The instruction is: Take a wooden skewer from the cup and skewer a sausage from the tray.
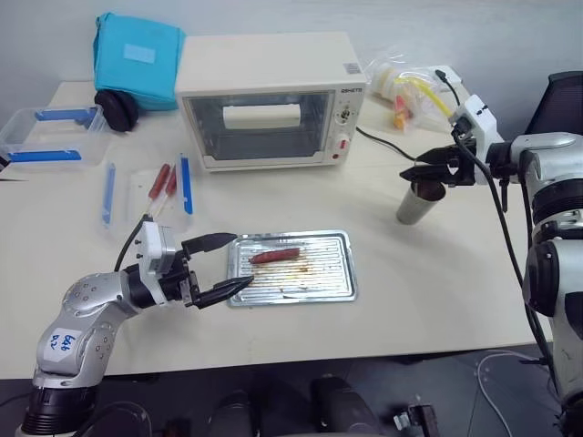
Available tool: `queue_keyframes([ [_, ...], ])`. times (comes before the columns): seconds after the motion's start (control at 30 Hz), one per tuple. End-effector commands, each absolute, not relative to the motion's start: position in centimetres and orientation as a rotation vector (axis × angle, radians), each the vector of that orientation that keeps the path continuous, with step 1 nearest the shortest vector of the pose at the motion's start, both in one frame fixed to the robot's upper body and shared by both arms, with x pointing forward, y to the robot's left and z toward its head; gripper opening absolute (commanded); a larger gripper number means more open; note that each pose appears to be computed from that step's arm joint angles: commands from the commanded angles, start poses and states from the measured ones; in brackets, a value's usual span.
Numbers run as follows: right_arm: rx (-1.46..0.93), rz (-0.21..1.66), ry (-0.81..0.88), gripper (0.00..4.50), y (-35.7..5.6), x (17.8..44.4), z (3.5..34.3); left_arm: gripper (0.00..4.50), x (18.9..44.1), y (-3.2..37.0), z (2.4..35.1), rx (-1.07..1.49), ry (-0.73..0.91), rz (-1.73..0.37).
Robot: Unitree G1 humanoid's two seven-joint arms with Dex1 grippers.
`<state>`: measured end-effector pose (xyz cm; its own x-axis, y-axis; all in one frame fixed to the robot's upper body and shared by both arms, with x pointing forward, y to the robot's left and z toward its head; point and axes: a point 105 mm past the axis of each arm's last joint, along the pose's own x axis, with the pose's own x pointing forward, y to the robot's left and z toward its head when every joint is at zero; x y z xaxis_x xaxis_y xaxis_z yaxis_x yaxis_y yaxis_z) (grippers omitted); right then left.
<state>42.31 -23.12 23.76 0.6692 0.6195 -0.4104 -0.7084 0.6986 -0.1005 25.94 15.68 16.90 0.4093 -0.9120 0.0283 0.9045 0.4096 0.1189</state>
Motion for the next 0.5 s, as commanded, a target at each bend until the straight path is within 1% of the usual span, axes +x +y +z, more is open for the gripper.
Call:
queue_keyframes([
  [0.03,-0.257,0.765,0.339,3.00,-23.1,42.3,24.4,4.50,25.6,15.7,17.8,0.111,-0.134,-1.146],
  [0.13,-0.256,0.778,0.352,2.07,-23.0,42.1,24.2,4.50,25.6,15.8,17.9,0.110,-0.135,-1.143],
  [0.17,-0.254,0.784,0.357,1.65,-23.0,42.1,24.1,4.50,25.6,15.7,17.9,0.110,-0.136,-1.142],
  [0.2,-0.255,0.786,0.359,1.40,-23.0,42.0,24.1,4.50,25.6,15.7,17.9,0.110,-0.137,-1.142],
  [0.23,-0.253,0.789,0.360,0.96,-23.0,42.0,24.2,4.50,25.6,15.7,17.9,0.109,-0.138,-1.142],
  [0.33,-0.253,0.794,0.355,0.01,-23.2,41.8,24.5,4.50,25.7,15.7,17.9,0.108,-0.141,-1.142],
  [0.5,-0.256,0.825,0.335,0.01,-23.7,40.9,26.9,4.50,25.9,15.6,17.9,0.105,-0.146,-1.141],
])
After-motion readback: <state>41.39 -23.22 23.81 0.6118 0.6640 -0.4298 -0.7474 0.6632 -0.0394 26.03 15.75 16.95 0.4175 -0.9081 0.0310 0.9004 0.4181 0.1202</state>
